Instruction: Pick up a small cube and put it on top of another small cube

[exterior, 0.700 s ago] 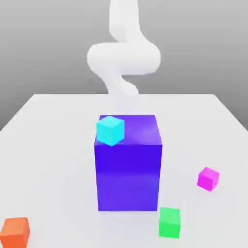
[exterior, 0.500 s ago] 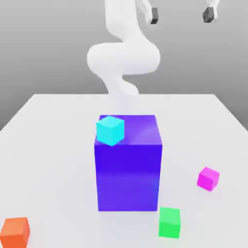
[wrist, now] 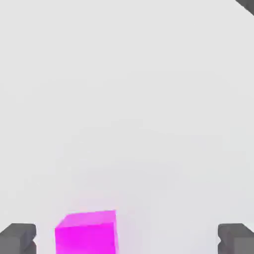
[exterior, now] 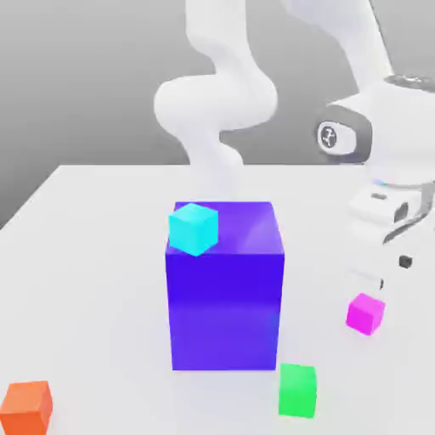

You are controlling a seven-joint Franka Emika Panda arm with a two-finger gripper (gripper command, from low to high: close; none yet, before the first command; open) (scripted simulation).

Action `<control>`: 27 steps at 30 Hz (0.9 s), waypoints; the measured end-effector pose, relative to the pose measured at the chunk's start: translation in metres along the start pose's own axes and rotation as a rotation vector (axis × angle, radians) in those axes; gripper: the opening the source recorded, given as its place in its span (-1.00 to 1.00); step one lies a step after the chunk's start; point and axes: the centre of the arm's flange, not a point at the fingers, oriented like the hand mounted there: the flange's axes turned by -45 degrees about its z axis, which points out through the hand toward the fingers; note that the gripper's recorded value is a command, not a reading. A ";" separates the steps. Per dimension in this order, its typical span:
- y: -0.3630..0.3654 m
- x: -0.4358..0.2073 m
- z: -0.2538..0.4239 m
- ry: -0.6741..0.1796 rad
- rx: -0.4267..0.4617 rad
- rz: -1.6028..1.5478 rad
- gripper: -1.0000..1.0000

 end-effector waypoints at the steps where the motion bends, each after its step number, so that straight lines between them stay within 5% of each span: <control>1: -0.002 -0.002 0.011 -0.008 0.001 -0.006 0.00; 6: -0.005 -0.006 0.061 -0.016 0.003 -0.011 0.00; 7: -0.005 -0.007 0.067 -0.016 0.003 -0.012 -1.00; 21: 0.002 -0.004 0.009 -0.016 0.001 -0.009 -1.00; 27: 0.122 0.012 -0.021 -0.017 0.001 0.054 -1.00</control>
